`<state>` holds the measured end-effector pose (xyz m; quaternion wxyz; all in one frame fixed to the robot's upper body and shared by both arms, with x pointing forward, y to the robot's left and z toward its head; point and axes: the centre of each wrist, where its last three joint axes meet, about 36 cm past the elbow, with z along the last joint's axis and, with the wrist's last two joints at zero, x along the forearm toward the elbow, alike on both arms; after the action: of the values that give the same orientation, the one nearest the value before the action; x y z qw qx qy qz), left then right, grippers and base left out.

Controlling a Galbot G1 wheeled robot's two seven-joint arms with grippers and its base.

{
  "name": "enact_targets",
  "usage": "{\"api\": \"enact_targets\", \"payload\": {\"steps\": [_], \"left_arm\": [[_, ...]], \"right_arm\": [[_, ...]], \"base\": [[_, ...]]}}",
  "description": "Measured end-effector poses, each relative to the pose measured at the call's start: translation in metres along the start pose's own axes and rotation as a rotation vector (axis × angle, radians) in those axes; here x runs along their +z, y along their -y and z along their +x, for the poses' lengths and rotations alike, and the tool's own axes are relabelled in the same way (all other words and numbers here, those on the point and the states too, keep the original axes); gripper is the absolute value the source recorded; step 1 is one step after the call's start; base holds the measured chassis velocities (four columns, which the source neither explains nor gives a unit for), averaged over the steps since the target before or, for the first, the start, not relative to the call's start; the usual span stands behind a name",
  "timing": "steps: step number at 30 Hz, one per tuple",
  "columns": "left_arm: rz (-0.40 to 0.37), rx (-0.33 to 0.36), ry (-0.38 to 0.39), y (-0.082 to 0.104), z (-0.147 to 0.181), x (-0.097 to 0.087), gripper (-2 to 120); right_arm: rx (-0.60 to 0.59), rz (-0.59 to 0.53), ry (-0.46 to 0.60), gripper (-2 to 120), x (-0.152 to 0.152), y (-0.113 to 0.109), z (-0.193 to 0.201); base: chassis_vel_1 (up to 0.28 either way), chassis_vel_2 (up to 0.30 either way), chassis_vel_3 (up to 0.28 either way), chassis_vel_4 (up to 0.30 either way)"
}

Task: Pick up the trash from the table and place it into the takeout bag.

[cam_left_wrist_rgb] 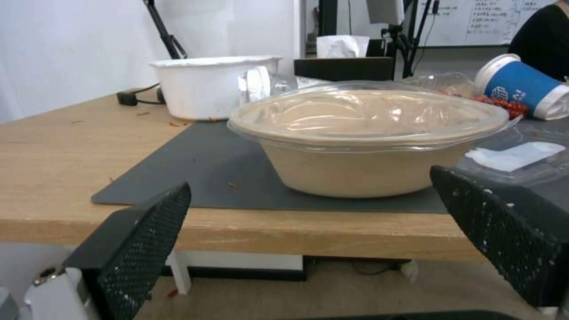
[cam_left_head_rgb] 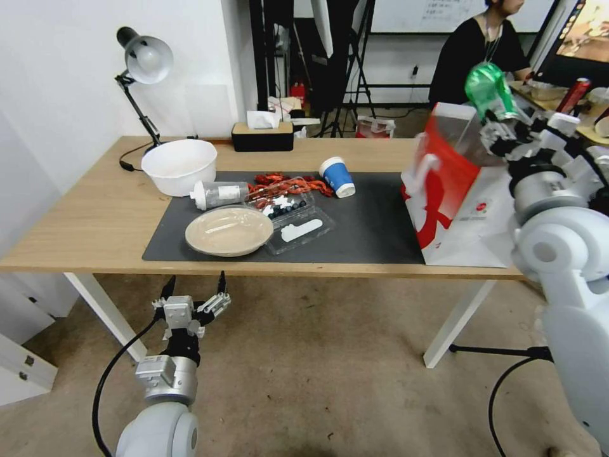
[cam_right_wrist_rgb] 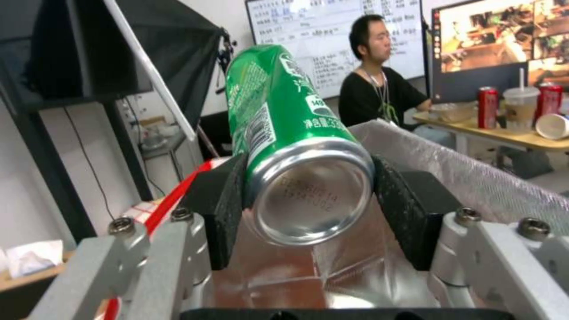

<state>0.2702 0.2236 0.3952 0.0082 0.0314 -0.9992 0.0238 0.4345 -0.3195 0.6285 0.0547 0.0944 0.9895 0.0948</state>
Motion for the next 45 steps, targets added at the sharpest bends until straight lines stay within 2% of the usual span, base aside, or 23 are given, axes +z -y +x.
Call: {"api": "enact_targets", "payload": {"steps": [2, 4, 5, 7, 8, 10, 11, 13, 14, 15, 17, 19, 21, 22, 26, 27, 30, 34, 36, 38, 40, 45], "left_arm": [[-0.002, 0.002, 0.002, 0.001, 0.000, -0.001, 100], [-0.003, 0.003, 0.002, 0.001, 0.001, -0.001, 100], [-0.003, 0.003, 0.002, 0.001, 0.001, -0.001, 100], [-0.004, 0.003, 0.003, 0.001, 0.001, -0.002, 100], [-0.004, 0.003, 0.003, 0.001, 0.001, -0.002, 100], [-0.004, 0.003, 0.004, 0.001, 0.002, -0.003, 100], [-0.004, 0.003, 0.004, 0.001, 0.002, -0.003, 100], [-0.004, 0.002, 0.005, 0.001, 0.002, -0.003, 100], [-0.003, 0.002, 0.006, 0.001, 0.002, -0.003, 100], [-0.003, 0.002, 0.006, 0.001, 0.002, -0.003, 100], [-0.003, 0.002, 0.006, 0.001, 0.002, -0.003, 100], [-0.003, 0.003, 0.007, 0.001, 0.002, -0.003, 100], [-0.002, 0.003, 0.007, 0.002, 0.002, -0.003, 100], [-0.002, 0.003, 0.007, 0.002, 0.002, -0.003, 100], [-0.002, 0.005, 0.009, 0.002, 0.002, -0.003, 100], [-0.002, 0.005, 0.009, 0.002, 0.002, -0.003, 100], [-0.003, 0.006, 0.011, 0.002, 0.002, -0.003, 100], [-0.003, 0.006, 0.011, 0.002, 0.002, -0.002, 100], [-0.004, 0.007, 0.009, 0.001, 0.001, -0.001, 100], [-0.004, 0.007, 0.009, 0.001, 0.001, -0.001, 100], [-0.003, 0.008, 0.010, 0.001, 0.000, -0.001, 100], [-0.002, 0.008, 0.008, 0.002, 0.000, 0.000, 100]], "right_arm": [[0.005, -0.001, -0.009, 62, 0.001, 0.001, 0.003], [0.005, -0.003, -0.011, 65, 0.001, 0.001, 0.003], [0.004, -0.005, -0.012, 72, 0.001, 0.001, 0.004], [0.003, -0.006, -0.012, 76, 0.001, 0.001, 0.004], [0.002, -0.009, -0.010, 82, 0.000, 0.002, 0.005], [-0.038, -0.054, 0.023, 91, -0.002, 0.002, 0.006], [-0.038, -0.054, 0.023, 91, -0.002, 0.002, 0.006], [-0.112, -0.128, 0.074, 96, -0.003, 0.001, 0.009], [-0.229, -0.214, 0.123, 100, 0.000, -0.001, 0.016], [-0.229, -0.214, 0.123, 100, 0.000, -0.001, 0.016], [-0.373, -0.264, 0.144, 100, 0.007, -0.005, 0.030], [-0.421, -0.266, 0.143, 100, 0.014, -0.009, 0.037], [-0.487, -0.211, 0.130, 100, 0.033, -0.019, 0.053], [-0.487, -0.211, 0.130, 100, 0.033, -0.019, 0.053], [-0.485, -0.073, 0.107, 100, 0.072, -0.029, 0.072], [-0.485, -0.073, 0.107, 100, 0.072, -0.029, 0.072], [-0.453, 0.002, 0.089, 100, 0.102, -0.029, 0.089], [-0.427, 0.042, 0.084, 100, 0.121, -0.026, 0.100], [-0.387, 0.076, 0.052, 100, 0.150, -0.023, 0.122], [-0.376, 0.083, 0.045, 100, 0.157, -0.023, 0.128], [-0.346, 0.120, 0.032, 100, 0.179, -0.020, 0.143], [-0.307, 0.128, -0.012, 100, 0.202, -0.021, 0.166]], "base": [[0.000, 0.000, 0.000, 0.000], [0.000, 0.000, 0.000, 0.000], [0.000, 0.000, 0.000, 0.000], [0.000, 0.000, 0.000, 0.000], [0.000, 0.000, 0.000, 0.000], [0.000, 0.000, 0.000, 0.000], [0.000, 0.000, 0.000, 0.000], [0.000, 0.000, 0.000, 0.000], [0.000, 0.000, 0.000, 0.000], [0.000, 0.000, 0.000, 0.000], [0.000, 0.000, 0.000, 0.000], [0.000, 0.000, 0.000, 0.000], [0.000, 0.000, 0.000, 0.000], [0.000, 0.000, 0.000, 0.000], [0.000, 0.000, 0.000, 0.000], [0.000, 0.000, 0.000, 0.000], [0.000, 0.000, 0.000, 0.000], [0.000, 0.000, 0.000, 0.000], [0.000, 0.000, 0.000, 0.000], [0.000, 0.000, 0.000, 0.000], [0.000, 0.000, 0.000, 0.000], [0.000, 0.000, 0.000, 0.000]]}}
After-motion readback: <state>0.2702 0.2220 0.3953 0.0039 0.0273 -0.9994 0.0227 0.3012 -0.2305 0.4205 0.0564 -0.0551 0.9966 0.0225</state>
